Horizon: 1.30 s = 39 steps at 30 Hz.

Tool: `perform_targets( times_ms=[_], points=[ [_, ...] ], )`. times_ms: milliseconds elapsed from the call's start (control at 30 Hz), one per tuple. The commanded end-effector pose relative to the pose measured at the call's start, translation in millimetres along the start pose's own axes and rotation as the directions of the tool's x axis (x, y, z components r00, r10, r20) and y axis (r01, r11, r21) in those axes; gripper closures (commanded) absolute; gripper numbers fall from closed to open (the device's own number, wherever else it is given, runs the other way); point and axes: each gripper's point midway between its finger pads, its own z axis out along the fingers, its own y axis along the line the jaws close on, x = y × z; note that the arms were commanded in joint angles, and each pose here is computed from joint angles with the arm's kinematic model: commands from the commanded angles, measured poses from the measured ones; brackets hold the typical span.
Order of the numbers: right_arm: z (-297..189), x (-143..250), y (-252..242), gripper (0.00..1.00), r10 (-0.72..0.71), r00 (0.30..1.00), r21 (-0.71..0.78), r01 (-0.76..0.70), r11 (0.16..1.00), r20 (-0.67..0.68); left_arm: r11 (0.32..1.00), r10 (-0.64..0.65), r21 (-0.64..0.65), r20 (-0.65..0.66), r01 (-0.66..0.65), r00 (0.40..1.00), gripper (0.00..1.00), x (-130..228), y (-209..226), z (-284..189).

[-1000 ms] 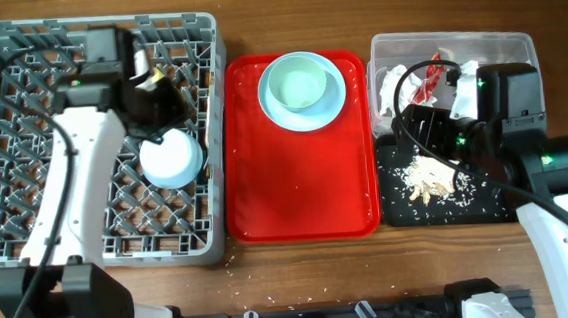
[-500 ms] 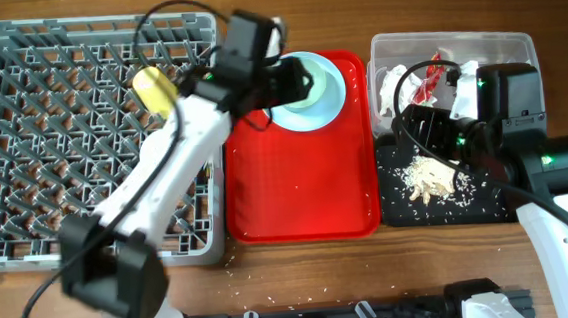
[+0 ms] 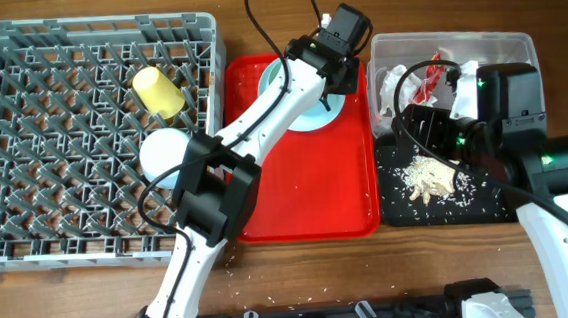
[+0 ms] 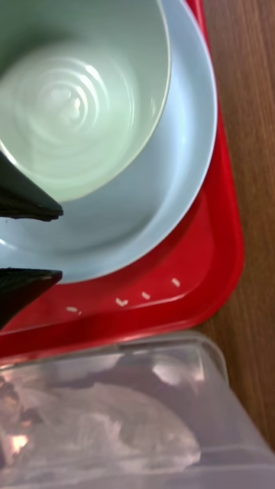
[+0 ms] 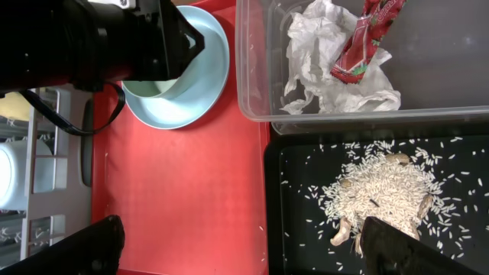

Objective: Sort waste into correct bins and load items into the dishwasher rack
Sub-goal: 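Grip the green bowl rim with the left gripper and lift, then place the green bowl in the rack beside the yellow cup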

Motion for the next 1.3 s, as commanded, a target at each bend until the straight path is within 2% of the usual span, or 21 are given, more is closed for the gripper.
perform_targets(
  times_ms=[0,167,233,300,367,467,600,700,767,800,867,967,1067,1133,1267],
  points=[
    [-4,-2,3,0.00,0.001,1.000,-0.014,-0.001,1.000,0.014,0.998,0.008,-0.062,0.008,-0.007,1.000,0.78,-3,16,10],
    [-4,-2,3,0.00,0.001,1.000,-0.014,-0.001,1.000,0.014,0.995,0.011,-0.094,-0.042,-0.015,0.999,0.75,13,24,28],
    [-4,-2,3,0.00,0.001,1.000,-0.014,-0.001,1.000,0.014,0.988,0.015,-0.153,-0.035,-0.020,0.999,0.82,13,35,28],
    [-4,-2,3,0.00,0.001,1.000,-0.014,-0.001,1.000,0.014,0.985,0.016,-0.171,-0.030,-0.021,0.999,0.82,12,38,27],
    [-4,-2,3,0.00,0.002,1.000,-0.014,-0.002,1.000,0.014,0.984,0.017,-0.175,-0.042,-0.024,0.999,0.96,15,39,27],
    [-4,-2,3,0.00,0.002,1.000,-0.014,-0.002,1.000,0.014,0.986,0.015,-0.164,-0.016,-0.017,1.000,0.96,6,36,12],
    [-4,-2,3,0.00,0.001,1.000,-0.014,-0.001,1.000,0.014,0.999,-0.026,-0.028,0.141,0.030,0.990,0.96,-43,23,-82],
    [-4,-2,3,0.00,0.001,1.000,-0.014,-0.001,1.000,0.014,0.978,-0.145,0.183,0.255,0.099,0.956,0.96,-86,52,-182],
    [-4,-2,3,0.00,0.001,1.000,-0.014,-0.001,1.000,0.014,0.932,-0.234,0.332,0.249,0.144,0.940,0.96,-100,87,-217],
    [-4,-2,3,0.00,0.001,1.000,-0.014,-0.001,1.000,0.014,0.852,-0.306,0.491,0.184,0.183,0.934,0.96,-104,113,-233],
    [-4,-2,3,0.00,0.001,1.000,-0.014,-0.001,1.000,0.014,0.732,-0.398,0.628,0.081,0.263,0.914,0.96,-105,148,-241],
    [-4,-2,3,0.00,0.001,1.000,-0.014,-0.001,1.000,0.014,0.582,-0.474,0.737,-0.036,0.344,0.880,0.96,-101,203,-237],
    [-4,-2,3,0.00,0.002,1.000,-0.014,-0.002,1.000,0.014,0.437,-0.486,0.808,-0.156,0.394,0.860,0.96,-94,229,-214],
    [-4,-2,3,0.00,0.001,1.000,-0.014,-0.001,1.000,0.014,0.383,-0.471,0.839,-0.181,0.386,0.863,0.96,-96,231,-203],
    [-4,-2,3,0.00,0.001,1.000,-0.014,-0.001,1.000,0.014,0.370,-0.474,0.823,-0.231,0.430,0.850,0.96,-90,236,-168]
  ],
)
